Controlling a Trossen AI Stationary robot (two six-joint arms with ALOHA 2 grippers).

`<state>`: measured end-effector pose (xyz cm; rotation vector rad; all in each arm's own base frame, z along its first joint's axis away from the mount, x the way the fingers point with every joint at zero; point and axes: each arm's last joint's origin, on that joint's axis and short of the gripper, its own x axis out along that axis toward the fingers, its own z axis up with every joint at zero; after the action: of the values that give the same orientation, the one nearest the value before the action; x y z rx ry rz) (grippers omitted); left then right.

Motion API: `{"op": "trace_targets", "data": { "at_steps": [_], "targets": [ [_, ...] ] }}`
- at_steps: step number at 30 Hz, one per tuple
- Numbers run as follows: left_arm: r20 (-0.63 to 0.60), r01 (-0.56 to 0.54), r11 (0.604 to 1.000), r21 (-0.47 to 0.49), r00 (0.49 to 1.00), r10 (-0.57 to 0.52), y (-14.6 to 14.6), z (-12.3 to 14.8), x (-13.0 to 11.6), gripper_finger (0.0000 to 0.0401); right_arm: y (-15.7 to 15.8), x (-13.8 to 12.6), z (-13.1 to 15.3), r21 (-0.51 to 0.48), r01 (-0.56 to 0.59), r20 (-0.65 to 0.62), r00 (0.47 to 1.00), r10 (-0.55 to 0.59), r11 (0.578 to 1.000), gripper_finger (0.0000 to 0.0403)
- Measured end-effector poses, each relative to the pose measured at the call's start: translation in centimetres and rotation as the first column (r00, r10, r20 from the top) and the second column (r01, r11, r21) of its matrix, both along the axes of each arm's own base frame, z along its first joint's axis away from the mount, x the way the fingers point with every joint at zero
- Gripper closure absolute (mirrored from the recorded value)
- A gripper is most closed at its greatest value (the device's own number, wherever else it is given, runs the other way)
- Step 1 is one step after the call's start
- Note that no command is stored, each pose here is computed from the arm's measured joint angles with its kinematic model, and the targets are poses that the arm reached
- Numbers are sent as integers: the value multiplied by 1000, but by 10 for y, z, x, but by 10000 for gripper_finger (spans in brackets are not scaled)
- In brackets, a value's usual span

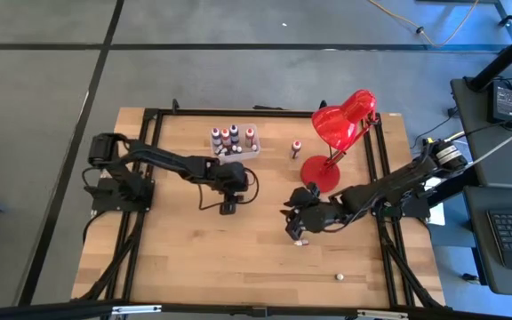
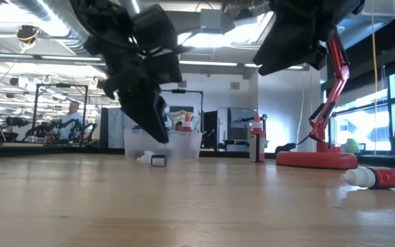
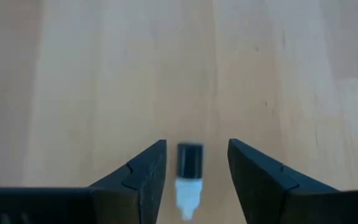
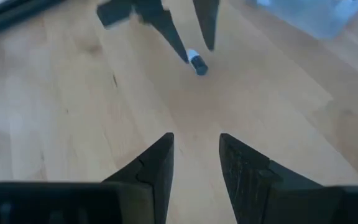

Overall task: Pick & Place food coloring
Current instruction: Put the small brown food coloring bottle into the transparent bin

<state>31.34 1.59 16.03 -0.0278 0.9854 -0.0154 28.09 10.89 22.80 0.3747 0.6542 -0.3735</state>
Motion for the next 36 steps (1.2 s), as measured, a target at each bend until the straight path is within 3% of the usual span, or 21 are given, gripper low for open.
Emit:
{"op": "trace_targets", "data": {
  "at_steps": [10,26,36],
  "targets": [
    [-96,9,1000,-20,995,-11,0,-34,8,232,0,1,-1,10,15,10,1000,-15,1000,272],
    [-61,-57,997,-54,997,54,-1,-33,10,232,0,0,-2,7,14,7,1000,-14,1000,272],
    [-132,-8,1000,1,991,8,-1,-36,5,233,0,0,-1,6,14,5,1000,-14,1000,272]
  ]
}}
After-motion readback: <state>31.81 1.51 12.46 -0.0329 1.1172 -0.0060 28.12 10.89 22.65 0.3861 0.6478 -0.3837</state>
